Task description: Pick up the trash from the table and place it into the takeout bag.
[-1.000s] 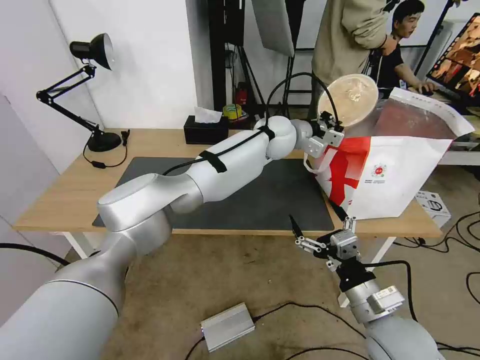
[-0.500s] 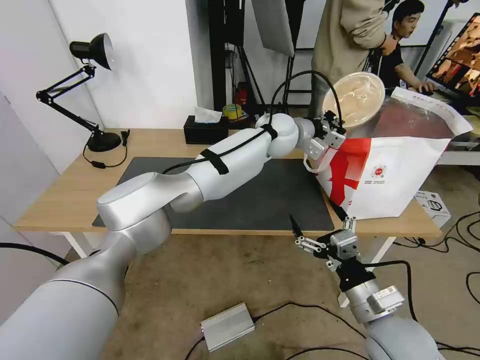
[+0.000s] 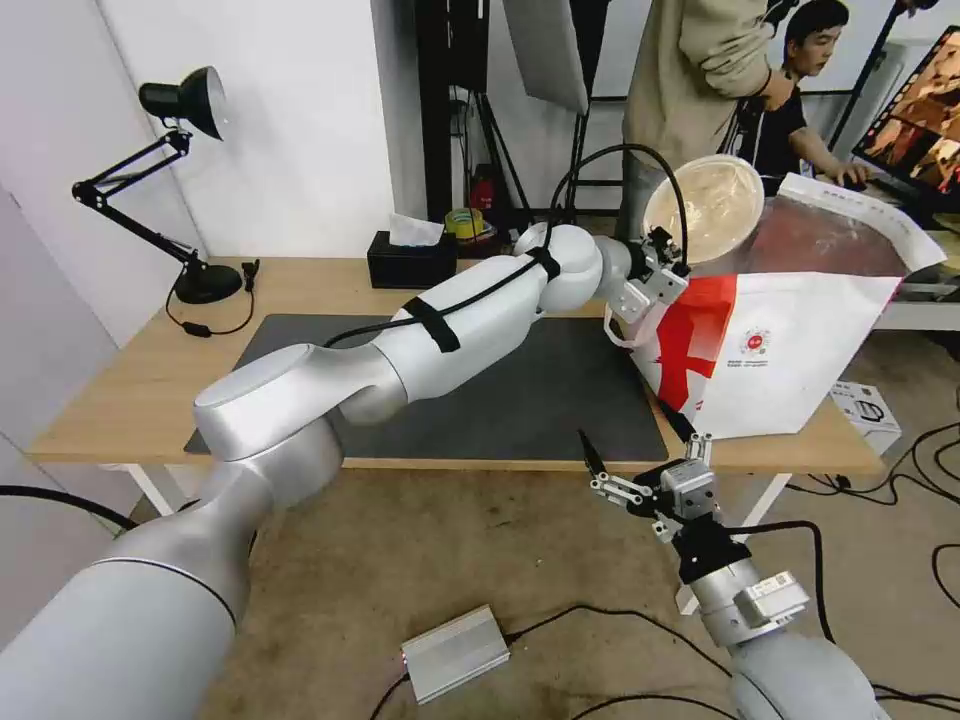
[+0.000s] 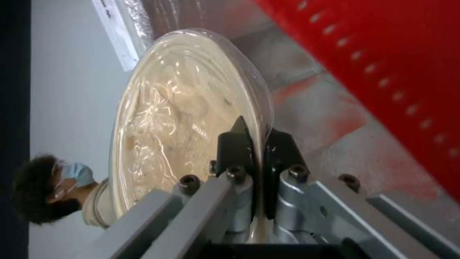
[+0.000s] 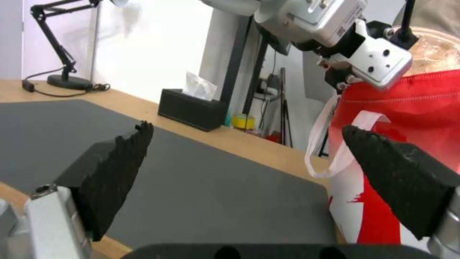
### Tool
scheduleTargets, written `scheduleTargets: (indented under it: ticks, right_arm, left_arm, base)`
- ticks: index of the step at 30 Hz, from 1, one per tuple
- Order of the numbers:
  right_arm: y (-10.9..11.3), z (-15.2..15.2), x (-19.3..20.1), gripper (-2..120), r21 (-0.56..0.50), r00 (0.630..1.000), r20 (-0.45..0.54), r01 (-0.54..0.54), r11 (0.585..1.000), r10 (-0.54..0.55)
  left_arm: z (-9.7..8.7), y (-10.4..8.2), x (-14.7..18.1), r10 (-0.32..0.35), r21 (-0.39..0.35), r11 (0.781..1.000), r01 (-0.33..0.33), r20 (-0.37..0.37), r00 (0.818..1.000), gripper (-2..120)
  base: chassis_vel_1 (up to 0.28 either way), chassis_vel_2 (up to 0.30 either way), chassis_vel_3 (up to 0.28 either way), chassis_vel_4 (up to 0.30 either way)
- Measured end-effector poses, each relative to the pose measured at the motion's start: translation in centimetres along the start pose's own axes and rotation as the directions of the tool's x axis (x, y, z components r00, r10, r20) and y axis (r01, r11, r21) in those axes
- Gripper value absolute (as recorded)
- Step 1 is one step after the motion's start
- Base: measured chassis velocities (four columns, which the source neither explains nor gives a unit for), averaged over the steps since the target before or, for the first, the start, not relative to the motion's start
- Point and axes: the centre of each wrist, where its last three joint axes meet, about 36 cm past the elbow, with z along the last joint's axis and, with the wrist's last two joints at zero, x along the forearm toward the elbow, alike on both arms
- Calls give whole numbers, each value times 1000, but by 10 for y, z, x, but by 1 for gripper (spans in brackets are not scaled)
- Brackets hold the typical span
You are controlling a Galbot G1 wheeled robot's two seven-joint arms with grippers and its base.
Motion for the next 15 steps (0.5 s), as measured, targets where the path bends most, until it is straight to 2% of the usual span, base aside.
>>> scheduleTargets:
  ticks: [7,15]
  right_arm:
    - [0,0,0,100,0,1000,0,0,1000,0]
    - [0,0,0,100,0,1000,0,0,1000,0]
  left_arm:
    - [0,1,1,25,-52,998,-25,-11,1000,1]
    - [1,2,1,32,-67,997,-33,-12,999,1]
  base:
    - [0,0,0,0]
    - [0,0,0,0]
